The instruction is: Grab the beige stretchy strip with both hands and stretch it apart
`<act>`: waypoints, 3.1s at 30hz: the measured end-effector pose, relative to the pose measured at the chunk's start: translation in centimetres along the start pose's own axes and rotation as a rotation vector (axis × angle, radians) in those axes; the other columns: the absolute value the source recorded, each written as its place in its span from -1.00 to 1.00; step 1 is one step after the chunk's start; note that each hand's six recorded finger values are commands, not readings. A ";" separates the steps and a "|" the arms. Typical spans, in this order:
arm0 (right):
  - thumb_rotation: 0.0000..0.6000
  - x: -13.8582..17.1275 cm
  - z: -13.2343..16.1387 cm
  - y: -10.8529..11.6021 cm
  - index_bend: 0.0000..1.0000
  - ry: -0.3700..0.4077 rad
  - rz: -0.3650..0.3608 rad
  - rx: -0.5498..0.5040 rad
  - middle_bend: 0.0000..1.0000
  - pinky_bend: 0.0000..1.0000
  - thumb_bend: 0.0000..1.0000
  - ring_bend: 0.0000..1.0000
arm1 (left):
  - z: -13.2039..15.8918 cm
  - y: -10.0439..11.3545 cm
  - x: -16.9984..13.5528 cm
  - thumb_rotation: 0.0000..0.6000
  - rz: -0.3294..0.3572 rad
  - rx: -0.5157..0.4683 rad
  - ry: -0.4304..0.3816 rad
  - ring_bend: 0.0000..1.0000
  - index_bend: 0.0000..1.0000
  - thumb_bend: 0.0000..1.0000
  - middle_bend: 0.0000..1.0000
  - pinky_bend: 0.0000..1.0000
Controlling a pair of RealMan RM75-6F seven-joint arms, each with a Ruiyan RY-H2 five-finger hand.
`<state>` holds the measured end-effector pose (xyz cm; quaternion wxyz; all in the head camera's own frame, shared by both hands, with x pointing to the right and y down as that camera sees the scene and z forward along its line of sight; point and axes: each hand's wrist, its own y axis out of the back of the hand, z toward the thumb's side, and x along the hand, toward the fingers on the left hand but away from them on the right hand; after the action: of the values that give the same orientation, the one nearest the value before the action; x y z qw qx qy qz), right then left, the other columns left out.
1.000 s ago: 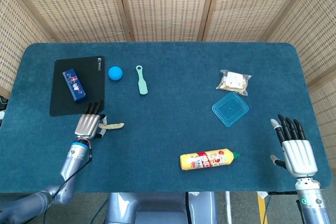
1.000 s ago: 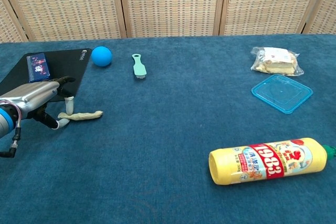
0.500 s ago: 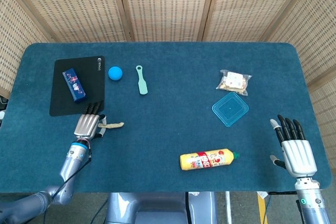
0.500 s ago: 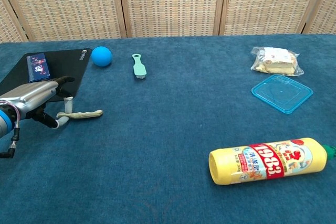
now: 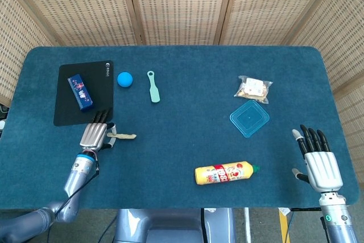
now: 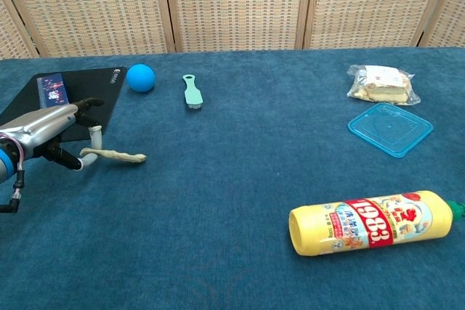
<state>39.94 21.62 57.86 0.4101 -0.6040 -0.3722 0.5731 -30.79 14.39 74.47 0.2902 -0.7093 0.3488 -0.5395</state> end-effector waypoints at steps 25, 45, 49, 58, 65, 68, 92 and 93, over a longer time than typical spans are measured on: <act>1.00 -2.7 3.3 1.1 -0.69 0.180 0.004 -0.093 -1.00 -1.00 -1.00 -1.00 | 7.6 3.0 -0.6 1.00 -0.136 -0.939 -0.231 -1.00 0.53 0.19 -1.00 -1.00; 1.00 -8.0 10.6 5.5 -0.21 0.414 0.033 -0.335 -1.00 -1.00 -0.84 -1.00 | 18.6 2.7 1.6 1.00 -0.298 -1.162 -0.317 -1.00 0.54 0.19 -1.00 -1.00; 1.00 -8.8 12.0 5.5 -0.15 0.432 0.078 -0.391 -1.00 -1.00 -0.77 -1.00 | 19.8 2.7 1.9 1.00 -0.303 -1.163 -0.320 -1.00 0.54 0.19 -1.00 -1.00; 1.00 -11.2 15.2 6.0 -0.11 0.434 0.172 -0.478 -1.00 -1.00 -0.65 -1.00 | 21.7 1.9 2.2 1.00 -0.320 -1.168 -0.311 -1.00 0.54 0.19 -1.00 -1.00; 1.00 -12.1 17.5 6.3 -0.10 0.448 0.190 -0.479 -1.00 -1.00 -0.55 -1.00 | 22.1 1.6 2.3 1.00 -0.321 -1.178 -0.302 -1.00 0.54 0.19 -1.00 -1.00; 1.00 -12.1 18.4 6.1 -0.08 0.452 0.210 -0.492 -1.00 -1.00 -0.50 -1.00 | 22.2 1.6 2.4 1.00 -0.319 -1.184 -0.300 -1.00 0.54 0.19 -1.00 -1.00; 1.00 -13.3 21.7 5.1 0.06 0.451 0.220 -0.479 -0.97 -1.00 -0.27 -1.00 | 23.1 1.3 2.3 1.00 -0.339 -1.217 -0.300 -1.00 0.54 0.19 -1.00 -1.00; 1.00 -13.3 21.8 5.0 0.06 0.451 0.219 -0.476 -0.97 -1.00 -0.26 -1.00 | 23.2 1.2 2.3 1.00 -0.342 -1.216 -0.301 -1.00 0.54 0.19 -1.00 -1.00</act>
<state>17.26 8.91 58.25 0.2656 -0.8305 -0.3285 0.3631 -8.18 12.64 69.02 -0.2076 -0.8603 0.4298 -0.1791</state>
